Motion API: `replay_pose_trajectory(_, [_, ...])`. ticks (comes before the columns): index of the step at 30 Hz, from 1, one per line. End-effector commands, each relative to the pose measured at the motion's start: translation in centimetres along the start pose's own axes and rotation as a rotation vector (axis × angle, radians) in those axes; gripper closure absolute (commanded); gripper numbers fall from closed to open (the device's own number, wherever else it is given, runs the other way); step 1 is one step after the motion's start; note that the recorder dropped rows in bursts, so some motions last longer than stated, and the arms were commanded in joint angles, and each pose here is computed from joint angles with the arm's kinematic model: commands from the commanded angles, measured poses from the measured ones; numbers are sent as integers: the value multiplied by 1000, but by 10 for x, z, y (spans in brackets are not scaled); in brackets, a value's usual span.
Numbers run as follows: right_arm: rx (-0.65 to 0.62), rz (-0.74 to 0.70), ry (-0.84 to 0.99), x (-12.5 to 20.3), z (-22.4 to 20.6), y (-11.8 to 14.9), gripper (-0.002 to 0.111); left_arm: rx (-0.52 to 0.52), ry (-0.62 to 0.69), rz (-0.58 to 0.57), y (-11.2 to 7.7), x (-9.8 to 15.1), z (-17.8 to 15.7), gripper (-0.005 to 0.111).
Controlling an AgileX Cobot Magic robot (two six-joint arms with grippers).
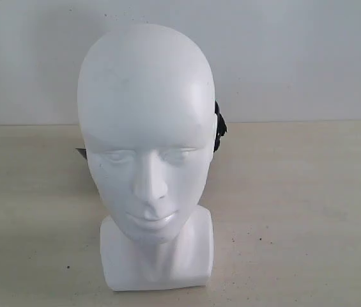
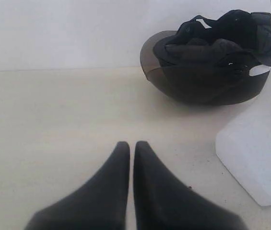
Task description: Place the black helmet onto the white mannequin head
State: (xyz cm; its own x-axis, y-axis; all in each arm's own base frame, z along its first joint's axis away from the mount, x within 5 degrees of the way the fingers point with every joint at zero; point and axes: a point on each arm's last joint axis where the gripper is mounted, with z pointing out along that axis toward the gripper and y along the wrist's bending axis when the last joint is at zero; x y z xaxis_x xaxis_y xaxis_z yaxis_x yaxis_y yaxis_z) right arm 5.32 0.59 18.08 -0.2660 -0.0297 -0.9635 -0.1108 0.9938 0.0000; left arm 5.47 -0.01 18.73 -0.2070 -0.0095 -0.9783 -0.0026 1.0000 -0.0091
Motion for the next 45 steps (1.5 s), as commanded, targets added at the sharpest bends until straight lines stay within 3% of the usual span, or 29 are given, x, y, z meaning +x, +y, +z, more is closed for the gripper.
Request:
replay_pose_trajectory(1, [2, 1, -9, -1, 0, 0, 108, 4, 1, 0, 0, 1, 0, 102])
replay_pose_trajectory(7, [2, 0, -126, -11, -1, 0, 108, 4, 1, 0, 0, 1, 0, 102])
replay_pose_trajectory(13, [6, -17, -626, -53, -18, 0, 108, 4, 1, 0, 0, 1, 0, 102])
replay_pose_trajectory(15, [25, -25, -683, -67, -25, -1, 108, 4, 1, 0, 0, 1, 0, 102])
replay_pose_trajectory(18, [57, -82, -575, -98, -22, -3, 108, 4, 1, 0, 0, 1, 0, 102])
replay_pose_trajectory(23, [50, -99, -379, -153, 26, -3, 108, 4, 1, 0, 0, 1, 0, 102])
replay_pose_trajectory(30, [64, -62, -379, -159, 52, -5, 108, 4, 1, 0, 0, 1, 0, 102])
replay_pose_trajectory(35, [-1, -53, -34, -164, 102, 0, 108, 4, 1, 0, 0, 1, 0, 102])
replay_pose_trajectory(39, [-106, -97, 149, -188, 141, 19, 108, 4, 1, 0, 0, 1, 0, 102])
replay_pose_trajectory(42, [-211, -140, 256, -193, 178, 49, 108, 4, 1, 0, 0, 1, 0, 102])
replay_pose_trajectory(44, [-240, -87, 310, -190, 204, 61, 108, 4, 1, 0, 0, 1, 0, 102])
replay_pose_trajectory(45, [-254, 11, 343, -188, 220, 66, 108, 4, 1, 0, 0, 1, 0, 102])
